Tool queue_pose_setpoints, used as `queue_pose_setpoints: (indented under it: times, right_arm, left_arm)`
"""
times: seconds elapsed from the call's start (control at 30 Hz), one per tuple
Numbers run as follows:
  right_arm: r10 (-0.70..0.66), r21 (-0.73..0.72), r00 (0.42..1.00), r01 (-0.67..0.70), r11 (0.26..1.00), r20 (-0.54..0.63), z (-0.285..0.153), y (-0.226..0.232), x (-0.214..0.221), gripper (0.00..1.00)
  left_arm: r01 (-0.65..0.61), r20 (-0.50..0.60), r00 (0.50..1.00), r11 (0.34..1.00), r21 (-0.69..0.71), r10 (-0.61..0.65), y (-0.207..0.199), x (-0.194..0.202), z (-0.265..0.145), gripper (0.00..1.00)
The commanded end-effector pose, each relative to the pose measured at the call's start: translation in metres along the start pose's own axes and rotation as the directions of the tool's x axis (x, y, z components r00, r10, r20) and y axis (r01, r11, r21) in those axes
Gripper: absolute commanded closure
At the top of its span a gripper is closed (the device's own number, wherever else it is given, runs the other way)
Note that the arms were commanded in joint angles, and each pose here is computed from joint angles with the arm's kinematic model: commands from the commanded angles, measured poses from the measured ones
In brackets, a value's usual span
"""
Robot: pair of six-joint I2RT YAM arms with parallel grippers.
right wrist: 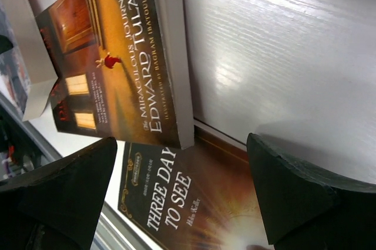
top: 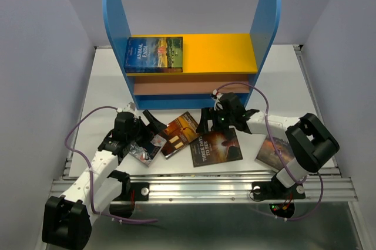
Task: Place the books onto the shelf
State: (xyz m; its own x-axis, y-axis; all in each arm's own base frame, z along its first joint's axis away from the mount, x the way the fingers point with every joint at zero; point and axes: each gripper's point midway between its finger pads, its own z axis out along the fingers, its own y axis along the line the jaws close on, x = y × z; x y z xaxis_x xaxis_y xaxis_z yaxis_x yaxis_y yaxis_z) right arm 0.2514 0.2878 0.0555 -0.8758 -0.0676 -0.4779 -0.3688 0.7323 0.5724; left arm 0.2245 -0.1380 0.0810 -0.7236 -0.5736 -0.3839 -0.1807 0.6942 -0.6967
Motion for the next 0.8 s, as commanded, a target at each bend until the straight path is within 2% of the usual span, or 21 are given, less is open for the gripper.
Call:
queue_pose_setpoints:
  times: [0.0,0.4,0.6,0.77]
  right_arm:
    - [-0.034,0.039,0.998,0.032,0.999,0.052,0.007,-0.006,-0.002,0.02]
    - [-0.020,-0.029,0.998,0.021,0.999,0.052,0.022,0.010,0.007,0.04]
    - [0.029,-0.094,0.998,-0.023,0.995,0.061,0.017,0.025,0.015,0.15]
    - [0.048,-0.120,0.995,-0.037,0.992,0.092,0.018,0.034,0.013,0.19]
  left_arm:
    - [-0.016,0.028,0.999,1.000,0.024,0.016,-0.003,-0.004,0.001,0.01]
    - [-0.002,0.022,1.000,1.000,0.009,0.002,0.004,0.001,0.003,0.01]
    - [0.003,0.020,1.000,1.000,0.004,-0.004,0.008,0.004,0.003,0.01]
    - [0.007,0.014,1.000,1.000,-0.006,-0.007,0.013,0.008,0.005,0.01]
